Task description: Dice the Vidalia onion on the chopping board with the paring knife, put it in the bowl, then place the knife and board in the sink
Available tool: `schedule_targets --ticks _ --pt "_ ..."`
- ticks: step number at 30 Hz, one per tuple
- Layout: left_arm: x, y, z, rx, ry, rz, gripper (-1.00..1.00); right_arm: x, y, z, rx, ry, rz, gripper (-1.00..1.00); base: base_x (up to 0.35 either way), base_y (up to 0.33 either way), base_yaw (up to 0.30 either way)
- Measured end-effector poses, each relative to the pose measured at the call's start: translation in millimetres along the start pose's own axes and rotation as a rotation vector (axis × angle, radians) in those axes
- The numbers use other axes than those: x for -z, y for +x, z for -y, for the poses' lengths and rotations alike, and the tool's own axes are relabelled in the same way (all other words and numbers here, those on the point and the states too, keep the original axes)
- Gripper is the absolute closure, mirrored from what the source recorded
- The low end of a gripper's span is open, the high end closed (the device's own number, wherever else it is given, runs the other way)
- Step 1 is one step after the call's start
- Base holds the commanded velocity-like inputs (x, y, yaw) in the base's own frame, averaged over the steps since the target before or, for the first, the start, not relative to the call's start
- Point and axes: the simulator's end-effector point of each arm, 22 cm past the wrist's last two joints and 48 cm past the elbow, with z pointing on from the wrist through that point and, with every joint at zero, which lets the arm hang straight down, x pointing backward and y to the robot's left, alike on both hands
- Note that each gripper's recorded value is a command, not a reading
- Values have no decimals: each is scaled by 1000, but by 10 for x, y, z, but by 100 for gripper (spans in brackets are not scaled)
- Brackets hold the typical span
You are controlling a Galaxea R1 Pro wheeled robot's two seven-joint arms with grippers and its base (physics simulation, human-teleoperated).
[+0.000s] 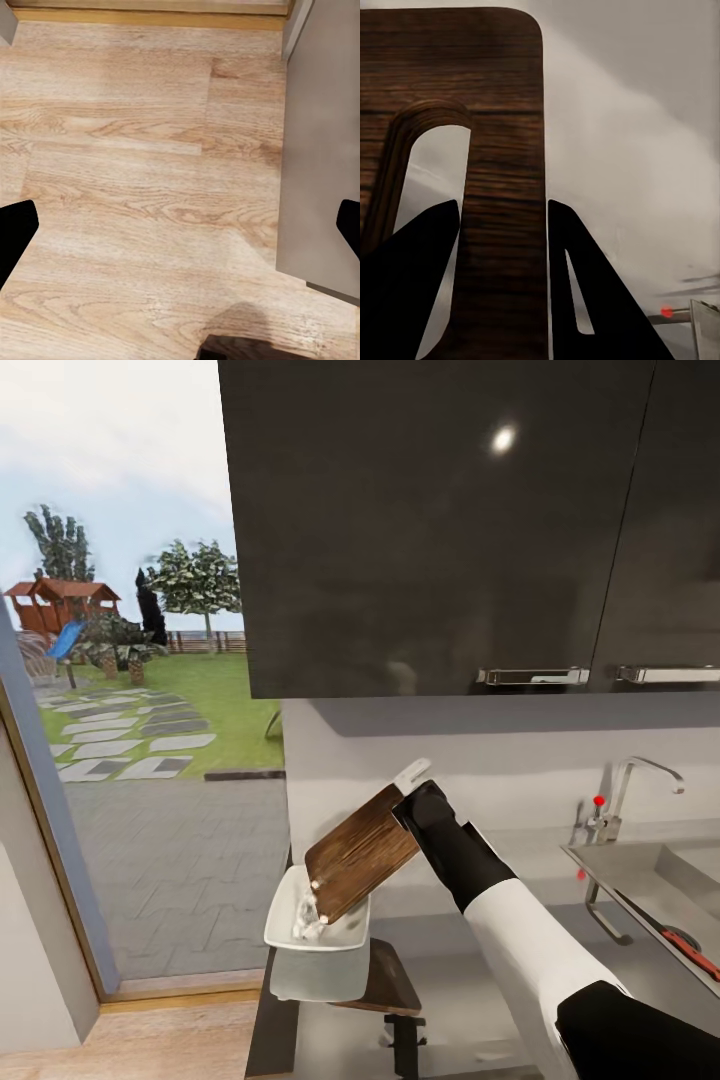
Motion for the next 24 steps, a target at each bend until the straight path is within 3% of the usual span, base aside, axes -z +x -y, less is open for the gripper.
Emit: schedule_targets --ticks 17,24 --pt "0 0 0 0 0 0 -100 7 -11 5 -1 1 3 100 0 0 0" --pt "1 0 0 0 0 0 -100 142 -232 132 -28 17 64 100 0 0 0"
